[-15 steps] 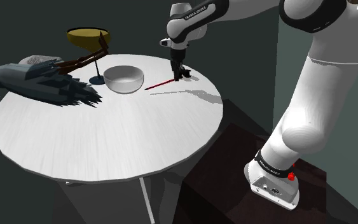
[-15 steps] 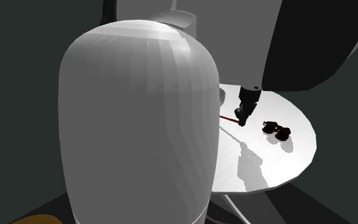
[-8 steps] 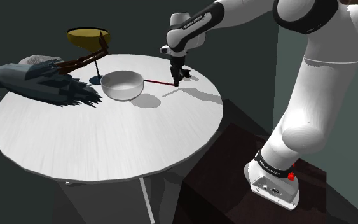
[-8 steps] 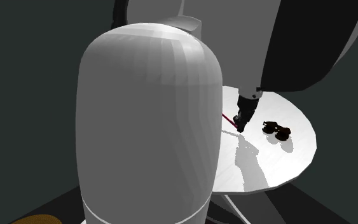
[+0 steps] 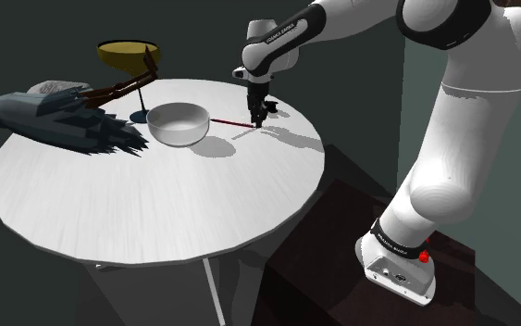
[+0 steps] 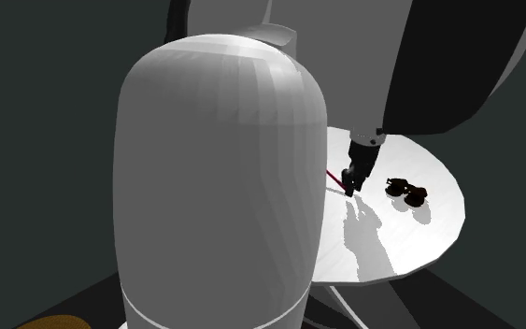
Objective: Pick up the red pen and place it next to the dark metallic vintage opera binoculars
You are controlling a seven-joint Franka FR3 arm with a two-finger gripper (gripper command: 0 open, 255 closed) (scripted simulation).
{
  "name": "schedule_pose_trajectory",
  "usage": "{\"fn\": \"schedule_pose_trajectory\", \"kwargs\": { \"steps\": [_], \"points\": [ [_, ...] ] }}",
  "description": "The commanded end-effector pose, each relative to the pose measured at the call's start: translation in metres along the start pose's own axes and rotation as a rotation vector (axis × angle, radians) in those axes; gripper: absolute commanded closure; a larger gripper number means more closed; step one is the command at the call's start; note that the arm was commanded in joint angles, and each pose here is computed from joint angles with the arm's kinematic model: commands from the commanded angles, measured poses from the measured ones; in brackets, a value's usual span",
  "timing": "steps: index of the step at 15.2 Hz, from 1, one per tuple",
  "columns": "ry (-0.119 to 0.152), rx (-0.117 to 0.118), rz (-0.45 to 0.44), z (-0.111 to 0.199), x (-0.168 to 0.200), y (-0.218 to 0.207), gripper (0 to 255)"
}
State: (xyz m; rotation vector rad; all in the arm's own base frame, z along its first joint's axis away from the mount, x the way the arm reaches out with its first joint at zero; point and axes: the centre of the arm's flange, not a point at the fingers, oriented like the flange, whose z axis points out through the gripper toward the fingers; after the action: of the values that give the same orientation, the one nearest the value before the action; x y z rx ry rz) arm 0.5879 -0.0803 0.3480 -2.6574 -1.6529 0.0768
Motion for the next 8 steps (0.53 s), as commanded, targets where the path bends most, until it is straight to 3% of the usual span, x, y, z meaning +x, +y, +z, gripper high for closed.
{"fn": "schedule_pose_trajectory", "kwargs": {
  "steps": [1,5,8],
  "points": [
    [0.000,0.000,0.000,0.000,0.000,0.000,0],
    [0.000,0.000,0.000,0.000,0.000,0.000,0],
    [0.000,0.000,0.000,-0.040,0.000,0.000,0]
  ]
}}
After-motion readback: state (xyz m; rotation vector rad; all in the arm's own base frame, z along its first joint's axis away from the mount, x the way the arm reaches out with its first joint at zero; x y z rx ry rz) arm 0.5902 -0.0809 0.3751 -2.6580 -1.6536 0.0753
